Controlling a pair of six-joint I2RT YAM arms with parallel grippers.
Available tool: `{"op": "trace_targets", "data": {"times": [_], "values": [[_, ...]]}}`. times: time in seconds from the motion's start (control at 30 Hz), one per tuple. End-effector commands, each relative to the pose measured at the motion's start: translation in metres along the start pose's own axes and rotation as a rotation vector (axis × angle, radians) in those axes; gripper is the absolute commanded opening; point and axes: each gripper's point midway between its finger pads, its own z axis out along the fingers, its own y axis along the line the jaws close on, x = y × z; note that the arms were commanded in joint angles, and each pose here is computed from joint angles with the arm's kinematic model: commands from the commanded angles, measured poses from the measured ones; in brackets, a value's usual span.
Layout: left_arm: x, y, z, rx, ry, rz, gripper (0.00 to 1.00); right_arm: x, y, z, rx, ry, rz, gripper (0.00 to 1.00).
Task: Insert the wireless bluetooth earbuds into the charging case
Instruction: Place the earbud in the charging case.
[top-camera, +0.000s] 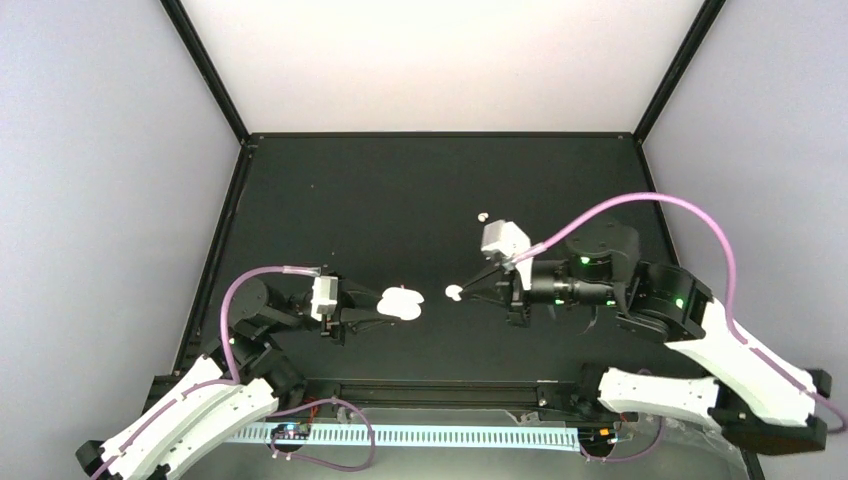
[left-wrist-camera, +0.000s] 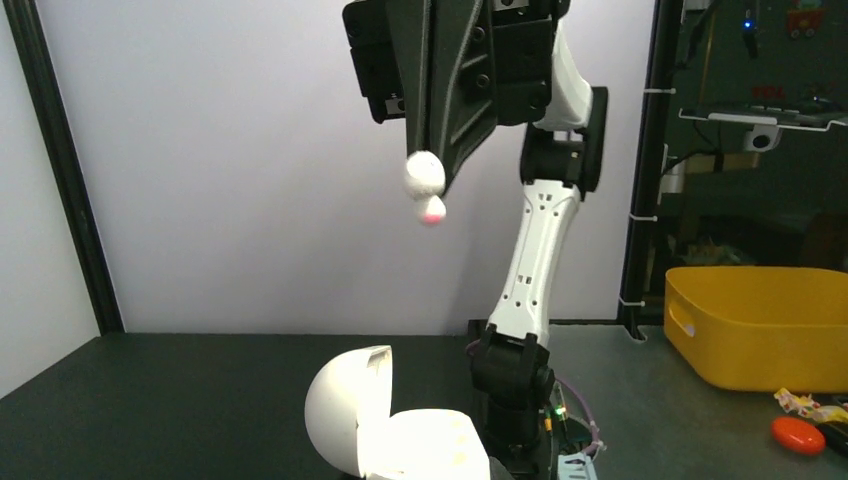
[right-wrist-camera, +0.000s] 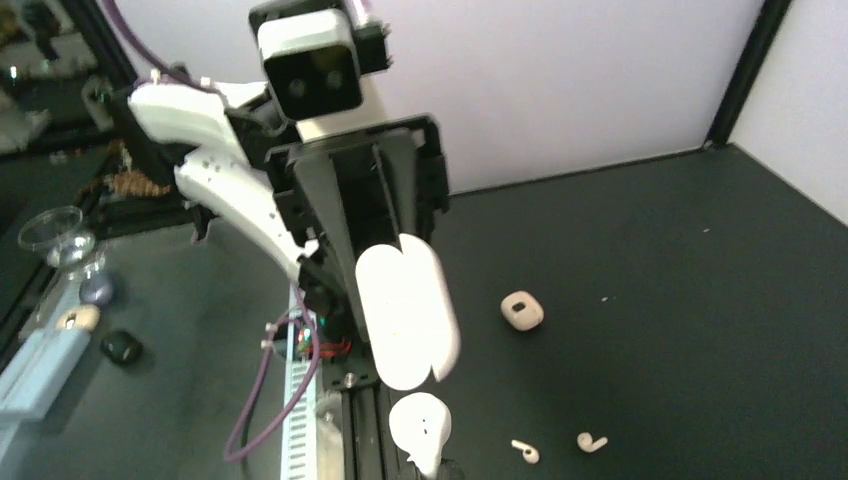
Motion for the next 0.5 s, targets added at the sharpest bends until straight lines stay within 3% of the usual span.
{"op": "trace_targets", "data": {"times": [0.0, 0.47], "values": [[-0.02, -0.007, -0.003, 0.018, -0.032, 0.076, 0.01, 0.014, 0.002, 0.02, 0.061, 0.135, -0.077, 0.01], [-0.018, -0.006, -0.009, -0.019, -0.052, 0.096, 0.01, -0.004, 0.03, 0.057, -0.019, 0.089, -0.109, 0.01]]}}
